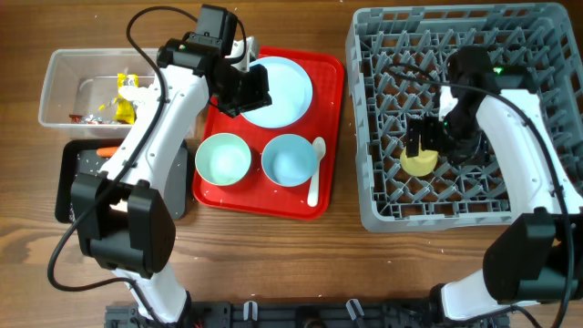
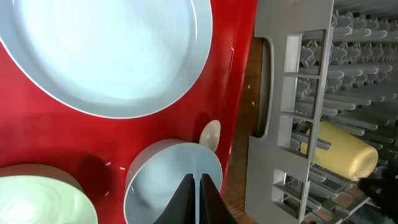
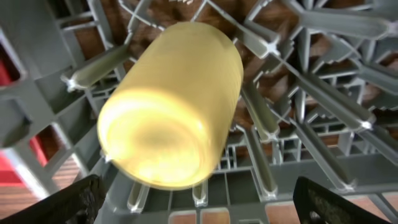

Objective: Sort waste into correct bins and load items into the dishwasher rack

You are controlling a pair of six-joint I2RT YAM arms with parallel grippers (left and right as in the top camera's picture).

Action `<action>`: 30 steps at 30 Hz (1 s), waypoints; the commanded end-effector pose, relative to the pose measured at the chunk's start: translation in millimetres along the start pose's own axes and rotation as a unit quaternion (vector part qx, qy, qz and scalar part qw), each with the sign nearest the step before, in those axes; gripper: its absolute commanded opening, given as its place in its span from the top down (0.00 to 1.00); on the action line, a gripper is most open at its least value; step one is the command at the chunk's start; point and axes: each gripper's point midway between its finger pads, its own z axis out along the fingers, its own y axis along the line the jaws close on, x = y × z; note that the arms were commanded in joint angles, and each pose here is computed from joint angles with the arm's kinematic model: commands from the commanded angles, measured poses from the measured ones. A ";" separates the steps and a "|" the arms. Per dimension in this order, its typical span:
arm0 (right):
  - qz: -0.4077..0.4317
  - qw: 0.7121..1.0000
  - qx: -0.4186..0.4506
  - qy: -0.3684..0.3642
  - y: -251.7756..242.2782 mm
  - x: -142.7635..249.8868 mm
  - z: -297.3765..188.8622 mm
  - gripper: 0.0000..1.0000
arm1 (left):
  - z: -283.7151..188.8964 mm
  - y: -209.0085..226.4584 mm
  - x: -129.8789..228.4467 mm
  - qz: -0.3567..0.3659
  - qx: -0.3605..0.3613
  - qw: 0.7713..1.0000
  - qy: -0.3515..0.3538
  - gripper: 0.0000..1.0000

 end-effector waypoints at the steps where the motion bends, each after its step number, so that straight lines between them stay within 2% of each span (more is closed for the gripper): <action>1: -0.041 0.996 -0.067 -0.043 24.6 -19.6 -35.1 0.00 | -2.6 -3.6 -2.1 0.014 0.000 1.000 -0.005 0.96; 4: -0.076 0.981 -0.167 -0.063 59.4 -23.2 -59.7 0.00 | -2.6 -1.6 -0.8 0.012 -0.006 1.000 -0.003 0.96; 7: -0.110 0.959 -0.253 -0.070 87.5 -18.0 -76.7 0.00 | -3.5 13.9 1.2 0.006 -0.048 0.999 -0.003 0.96; 14: -0.155 0.955 -0.241 -0.074 114.9 -15.0 -67.7 0.00 | -10.5 51.7 10.1 -0.008 -0.152 0.988 0.003 0.96; 19: -0.155 0.968 -0.181 -0.083 138.1 -14.9 -50.9 0.00 | -16.6 67.8 11.4 -0.017 -0.194 0.981 0.000 0.96; 25: -0.217 0.955 -0.175 -0.098 184.2 -2.1 -33.4 0.00 | -12.5 73.1 20.3 -0.026 -0.201 0.979 0.015 0.96; 30: -0.233 0.952 -0.175 -0.093 194.0 4.9 -18.6 0.00 | -0.5 81.3 35.5 -0.034 -0.201 0.978 0.038 0.88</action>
